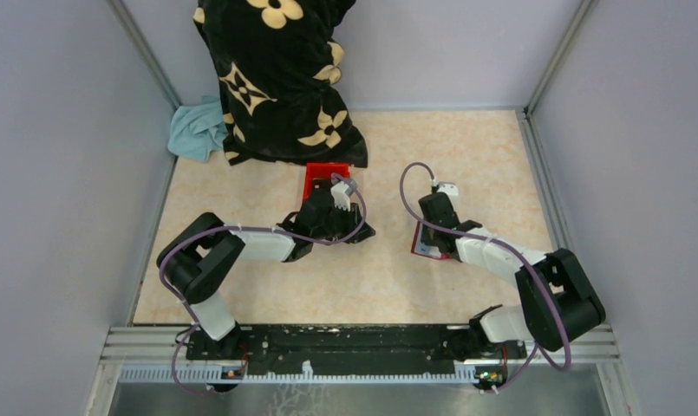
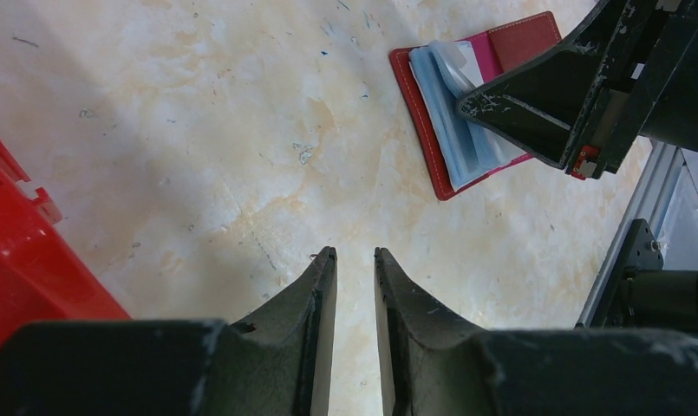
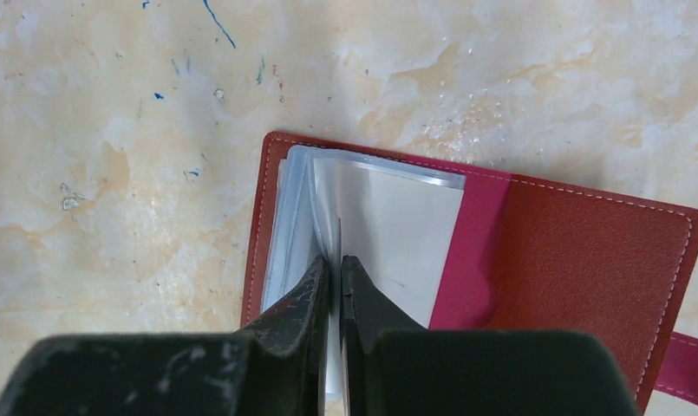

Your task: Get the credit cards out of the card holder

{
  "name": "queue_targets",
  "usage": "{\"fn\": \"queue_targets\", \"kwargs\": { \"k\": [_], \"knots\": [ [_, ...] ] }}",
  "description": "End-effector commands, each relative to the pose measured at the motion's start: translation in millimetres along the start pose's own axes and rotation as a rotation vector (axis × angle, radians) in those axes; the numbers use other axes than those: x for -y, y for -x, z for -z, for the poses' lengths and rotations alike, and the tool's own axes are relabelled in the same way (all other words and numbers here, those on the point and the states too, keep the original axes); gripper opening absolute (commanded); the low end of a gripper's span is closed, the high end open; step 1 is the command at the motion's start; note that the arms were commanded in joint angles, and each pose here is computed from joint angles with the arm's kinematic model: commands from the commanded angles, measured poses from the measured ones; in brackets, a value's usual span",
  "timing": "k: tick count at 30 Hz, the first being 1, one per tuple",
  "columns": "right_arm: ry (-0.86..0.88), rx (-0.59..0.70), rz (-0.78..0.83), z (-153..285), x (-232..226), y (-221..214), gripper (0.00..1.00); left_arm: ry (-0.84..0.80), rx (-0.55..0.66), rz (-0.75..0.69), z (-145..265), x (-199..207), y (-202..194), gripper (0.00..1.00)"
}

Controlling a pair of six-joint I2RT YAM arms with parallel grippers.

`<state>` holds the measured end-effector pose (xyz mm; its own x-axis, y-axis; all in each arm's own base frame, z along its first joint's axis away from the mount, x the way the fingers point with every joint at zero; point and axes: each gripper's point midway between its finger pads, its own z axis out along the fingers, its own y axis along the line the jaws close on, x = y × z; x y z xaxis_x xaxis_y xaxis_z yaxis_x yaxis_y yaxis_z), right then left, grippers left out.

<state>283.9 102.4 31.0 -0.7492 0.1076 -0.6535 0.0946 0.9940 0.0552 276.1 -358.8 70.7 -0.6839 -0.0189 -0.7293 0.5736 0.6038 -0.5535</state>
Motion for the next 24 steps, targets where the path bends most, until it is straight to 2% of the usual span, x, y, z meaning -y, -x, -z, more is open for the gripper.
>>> {"fn": "queue_targets", "kwargs": {
  "k": [1,2,11,18,24],
  "knots": [
    [0.003,-0.034,-0.005,1.8,0.5,-10.3,0.02,-0.022,0.022,-0.022,-2.8,7.2,11.2,0.29],
    [0.009,-0.03,-0.007,3.0,-0.4,-8.9,0.0,-0.024,0.021,-0.021,-2.9,7.5,11.0,0.29],
    [0.164,0.048,-0.03,24.1,-26.2,16.2,0.0,-0.026,0.02,-0.022,-3.0,7.9,11.0,0.29],
    [0.424,0.072,-0.093,48.0,-72.6,33.0,0.0,-0.027,0.022,-0.024,-2.9,8.0,11.3,0.28],
    [0.573,0.042,-0.146,50.2,-92.5,27.6,0.0,-0.039,0.02,-0.023,-2.4,10.4,11.2,0.28]
  ]
}}
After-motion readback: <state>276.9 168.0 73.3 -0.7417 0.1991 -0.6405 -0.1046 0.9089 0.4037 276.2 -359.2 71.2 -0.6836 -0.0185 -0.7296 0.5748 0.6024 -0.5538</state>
